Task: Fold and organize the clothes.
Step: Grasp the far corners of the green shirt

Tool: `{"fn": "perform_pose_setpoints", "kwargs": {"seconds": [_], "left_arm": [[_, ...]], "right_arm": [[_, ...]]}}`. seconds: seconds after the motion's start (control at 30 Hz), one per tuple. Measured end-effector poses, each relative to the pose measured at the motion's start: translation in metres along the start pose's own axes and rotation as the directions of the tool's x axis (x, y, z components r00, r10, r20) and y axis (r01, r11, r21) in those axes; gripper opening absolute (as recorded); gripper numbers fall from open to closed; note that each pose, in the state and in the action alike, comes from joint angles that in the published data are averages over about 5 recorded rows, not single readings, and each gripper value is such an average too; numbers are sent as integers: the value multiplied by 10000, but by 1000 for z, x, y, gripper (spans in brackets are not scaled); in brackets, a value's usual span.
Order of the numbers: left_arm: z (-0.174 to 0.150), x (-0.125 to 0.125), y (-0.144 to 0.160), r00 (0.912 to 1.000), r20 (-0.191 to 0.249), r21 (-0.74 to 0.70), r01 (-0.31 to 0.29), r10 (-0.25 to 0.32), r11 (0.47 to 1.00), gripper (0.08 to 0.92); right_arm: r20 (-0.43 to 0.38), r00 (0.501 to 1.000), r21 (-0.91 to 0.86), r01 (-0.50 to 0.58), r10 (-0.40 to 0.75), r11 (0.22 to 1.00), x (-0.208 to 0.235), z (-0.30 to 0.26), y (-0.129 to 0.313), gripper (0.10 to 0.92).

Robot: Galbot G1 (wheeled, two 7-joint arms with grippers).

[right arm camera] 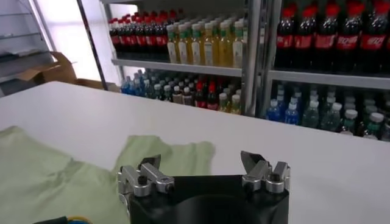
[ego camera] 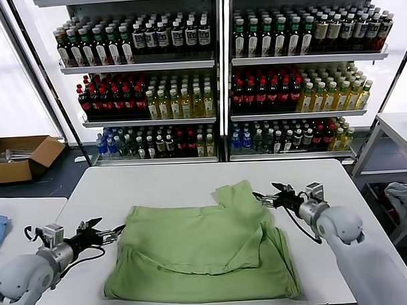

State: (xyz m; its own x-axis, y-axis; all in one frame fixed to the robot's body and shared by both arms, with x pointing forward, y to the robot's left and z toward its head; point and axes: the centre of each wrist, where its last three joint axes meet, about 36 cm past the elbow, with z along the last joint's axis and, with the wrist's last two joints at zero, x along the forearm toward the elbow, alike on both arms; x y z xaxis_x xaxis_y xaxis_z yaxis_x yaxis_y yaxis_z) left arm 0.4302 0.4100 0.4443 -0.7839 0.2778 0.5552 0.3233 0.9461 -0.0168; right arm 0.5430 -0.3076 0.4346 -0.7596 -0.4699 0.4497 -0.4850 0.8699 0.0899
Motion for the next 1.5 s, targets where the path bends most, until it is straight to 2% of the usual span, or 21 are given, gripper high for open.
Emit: {"fn": "perform_pose_setpoints", "kwargs": {"seconds": [0.4, 0.73, 0.83, 0.93, 1.03, 1.17, 1.5], "left_arm": [[-13, -64, -3, 9993, 67, 397, -374, 371, 9985, 823], [-18, -90, -7, 9986, -120, 401, -508, 513, 9979, 823], [-17, -94, -8, 9983, -247, 397, -511, 521, 9979, 819], [-15, -97, -8, 9980, -362, 383, -504, 518, 9980, 777], [-14, -98, -9, 9977, -411, 362, -523, 537, 9980, 698], [-11, -98, -11, 9973, -452, 340, -570, 585, 9978, 577], [-6, -93, -9, 9963, -543, 301, -654, 669, 9974, 291]], "right_arm": [[-442, 9990, 139, -22, 28, 9999, -39, -5, 5, 823], [-828, 9966, 109, 38, -28, 9999, -56, 3, 10, 801], [-893, 9960, 144, 69, -56, 9999, -58, 4, 11, 732], [-923, 9957, 153, 99, -85, 9998, -60, 5, 12, 646], [-938, 9955, 143, 117, -103, 9998, -62, 7, 13, 577], [-971, 9952, 138, 139, -125, 9998, -62, 9, 14, 438], [-864, 9961, 6, 203, -202, 9998, -63, 9, 18, 153]]}}
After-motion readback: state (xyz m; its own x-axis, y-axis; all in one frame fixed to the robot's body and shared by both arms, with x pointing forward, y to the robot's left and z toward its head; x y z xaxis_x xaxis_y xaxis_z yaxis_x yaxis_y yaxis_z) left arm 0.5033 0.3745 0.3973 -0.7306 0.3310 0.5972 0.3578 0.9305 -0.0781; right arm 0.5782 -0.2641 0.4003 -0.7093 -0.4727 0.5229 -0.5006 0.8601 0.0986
